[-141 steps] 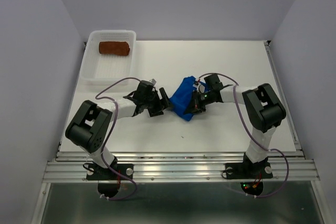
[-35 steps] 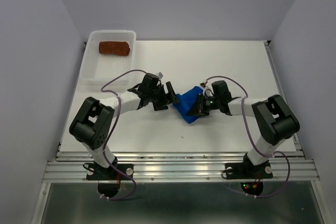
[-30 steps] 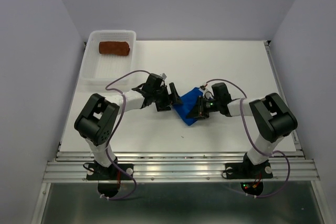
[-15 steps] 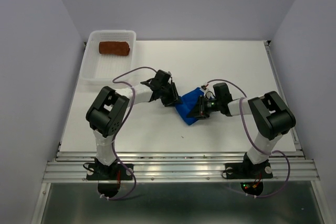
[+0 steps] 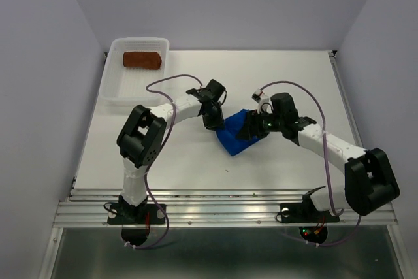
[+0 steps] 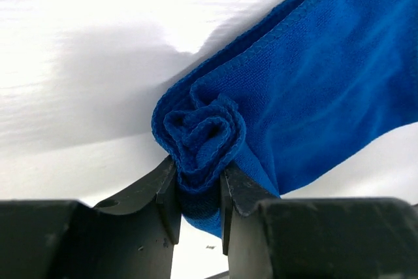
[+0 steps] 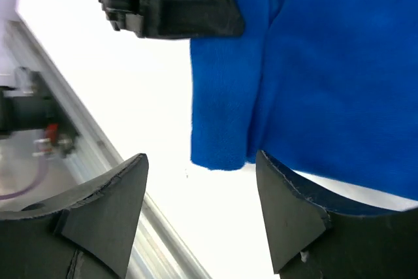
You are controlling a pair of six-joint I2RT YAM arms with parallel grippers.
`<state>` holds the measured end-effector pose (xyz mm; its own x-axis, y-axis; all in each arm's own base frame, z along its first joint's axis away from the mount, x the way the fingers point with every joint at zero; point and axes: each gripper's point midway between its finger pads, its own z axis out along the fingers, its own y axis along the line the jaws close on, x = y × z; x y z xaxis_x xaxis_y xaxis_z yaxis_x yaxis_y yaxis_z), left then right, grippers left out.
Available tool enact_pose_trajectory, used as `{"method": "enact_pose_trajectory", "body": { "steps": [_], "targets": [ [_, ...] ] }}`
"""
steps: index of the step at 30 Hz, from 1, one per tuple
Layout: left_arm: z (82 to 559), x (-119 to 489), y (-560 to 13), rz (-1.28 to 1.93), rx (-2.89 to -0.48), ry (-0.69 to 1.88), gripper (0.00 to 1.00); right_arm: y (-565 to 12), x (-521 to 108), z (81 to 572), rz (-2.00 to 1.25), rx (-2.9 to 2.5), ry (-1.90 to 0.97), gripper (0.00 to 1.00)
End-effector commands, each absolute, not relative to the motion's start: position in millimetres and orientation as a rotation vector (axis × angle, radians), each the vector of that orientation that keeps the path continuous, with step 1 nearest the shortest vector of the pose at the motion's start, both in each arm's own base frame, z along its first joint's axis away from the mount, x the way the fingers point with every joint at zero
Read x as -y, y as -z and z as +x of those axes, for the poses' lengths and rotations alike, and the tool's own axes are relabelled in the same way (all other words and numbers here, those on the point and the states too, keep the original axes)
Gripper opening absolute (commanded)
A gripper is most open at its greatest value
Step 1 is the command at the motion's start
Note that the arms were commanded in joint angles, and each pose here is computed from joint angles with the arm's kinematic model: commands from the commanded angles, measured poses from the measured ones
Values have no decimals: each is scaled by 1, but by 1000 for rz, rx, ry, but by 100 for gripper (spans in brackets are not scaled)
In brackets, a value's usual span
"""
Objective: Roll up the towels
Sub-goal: Roll the towel
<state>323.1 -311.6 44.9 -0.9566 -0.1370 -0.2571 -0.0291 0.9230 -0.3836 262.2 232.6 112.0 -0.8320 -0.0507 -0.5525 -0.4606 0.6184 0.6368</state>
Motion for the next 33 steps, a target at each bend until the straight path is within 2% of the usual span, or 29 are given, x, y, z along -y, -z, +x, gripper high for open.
{"method": "enact_pose_trajectory", "body": {
  "steps": [1,10,18,25,27,28,30,31,33],
  "targets": [
    [307,281,-44,-92,-2910,306,31,-126,-243,257,-636,-2257,-861,73],
    [294,281,-50,-106,-3027,256,31,-132,-275,262,-809,-2071,-440,73],
    [288,282,-51,-168,-3095,227,31,-100,-305,245,-1011,-1991,-225,73],
    [289,285,-55,-187,-3088,255,31,-69,-294,247,-1076,-2015,16,70],
    [289,286,-54,-184,-3094,268,31,-60,-291,246,-1091,-2025,65,62],
    [290,286,-55,-176,-3094,281,31,-57,-289,248,-1077,-2031,86,43],
    [292,285,-57,-188,-3081,294,36,-49,-282,249,-1079,-2054,141,30],
    [294,289,-64,-184,-3058,341,42,-46,-277,249,-1054,-2071,172,20],
    [296,288,-68,-189,-3043,384,49,-39,-273,249,-1045,-2091,197,18]
  ]
}}
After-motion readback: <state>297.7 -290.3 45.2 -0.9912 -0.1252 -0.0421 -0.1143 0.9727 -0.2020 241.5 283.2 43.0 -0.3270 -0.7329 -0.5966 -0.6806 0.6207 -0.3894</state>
